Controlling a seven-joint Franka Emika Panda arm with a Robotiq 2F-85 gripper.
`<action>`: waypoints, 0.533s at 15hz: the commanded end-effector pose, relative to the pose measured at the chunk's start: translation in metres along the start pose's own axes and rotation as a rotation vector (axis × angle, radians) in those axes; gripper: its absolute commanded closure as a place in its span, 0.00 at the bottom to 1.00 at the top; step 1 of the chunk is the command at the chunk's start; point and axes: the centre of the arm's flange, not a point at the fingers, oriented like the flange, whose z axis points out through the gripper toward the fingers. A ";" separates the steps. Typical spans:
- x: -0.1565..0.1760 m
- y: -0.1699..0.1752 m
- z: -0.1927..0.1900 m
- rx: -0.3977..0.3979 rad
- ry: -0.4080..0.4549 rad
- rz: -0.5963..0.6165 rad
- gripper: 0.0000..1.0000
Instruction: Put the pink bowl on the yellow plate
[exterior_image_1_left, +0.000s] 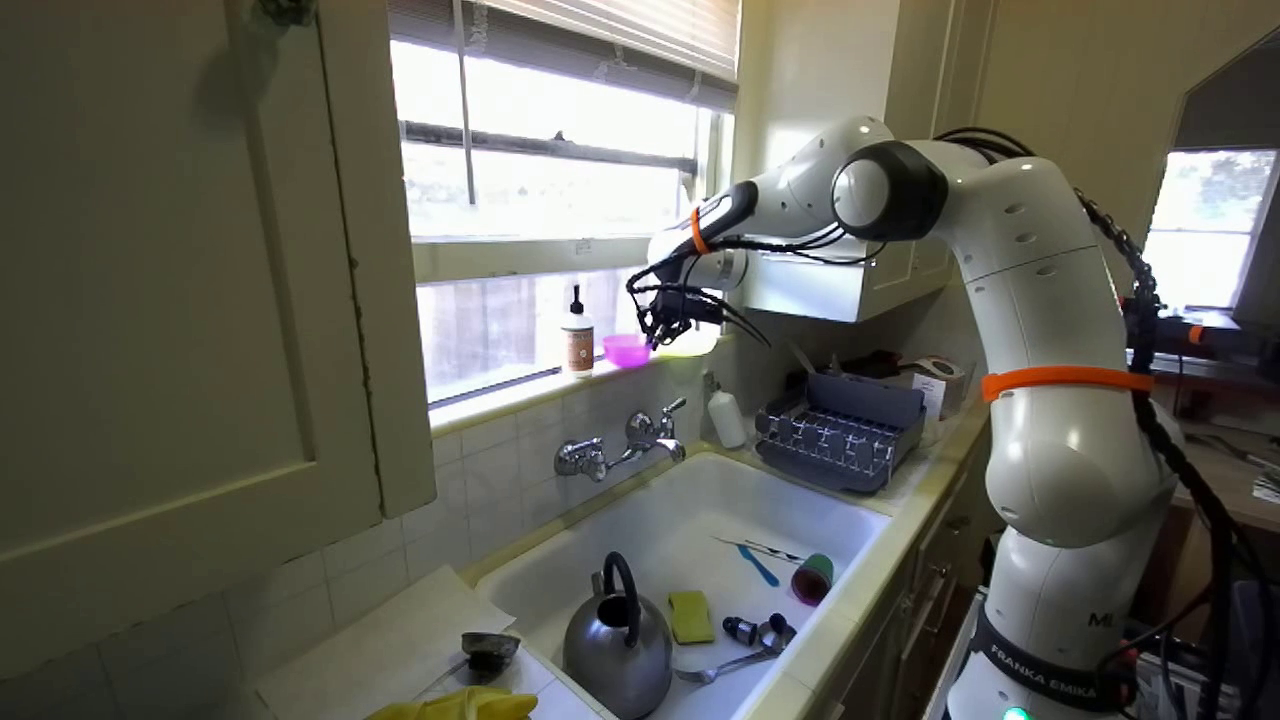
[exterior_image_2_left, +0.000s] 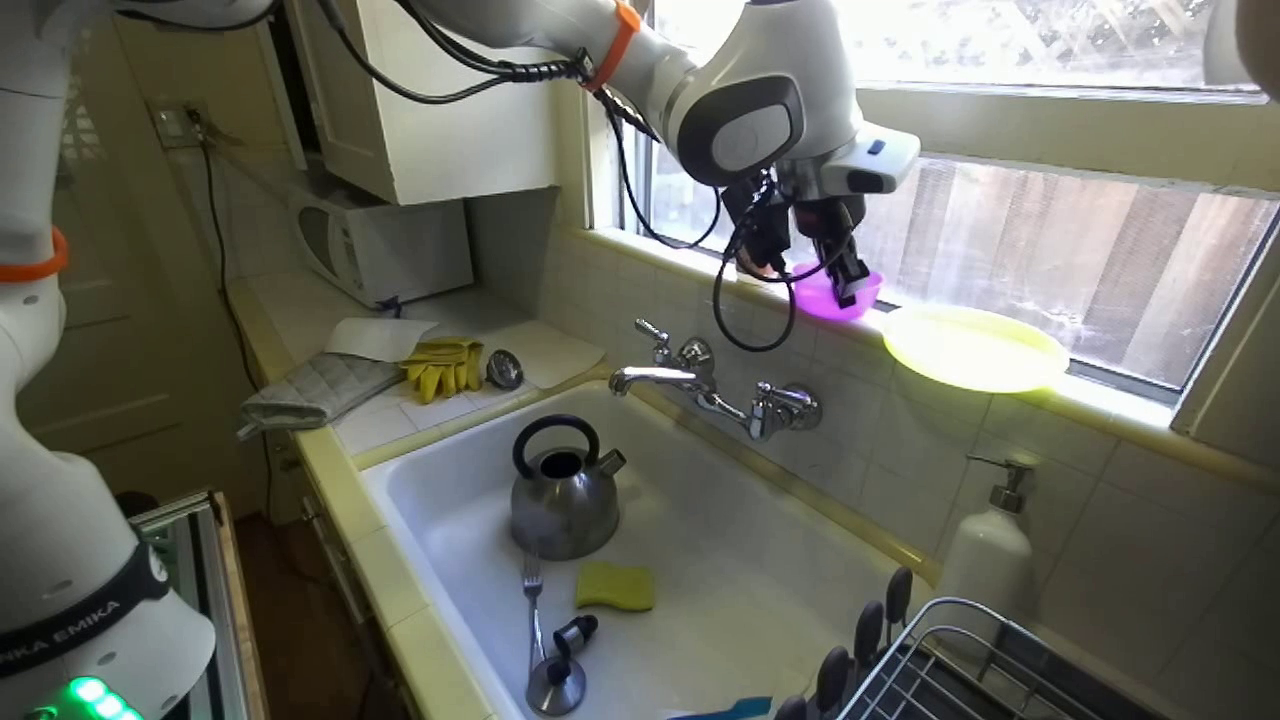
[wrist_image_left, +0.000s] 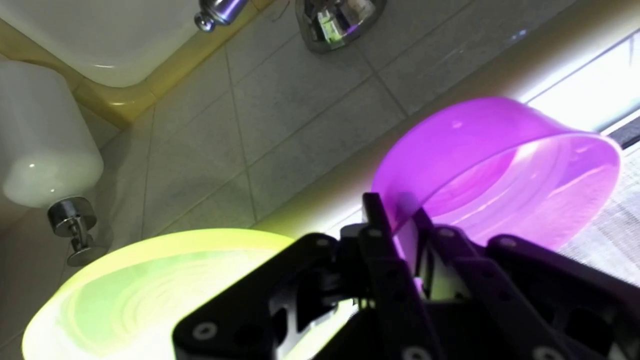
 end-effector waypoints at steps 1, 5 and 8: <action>0.004 -0.001 -0.003 0.044 -0.022 0.013 1.00; 0.001 -0.009 -0.016 0.066 0.003 -0.003 0.99; -0.002 -0.007 -0.034 0.045 0.024 -0.014 0.99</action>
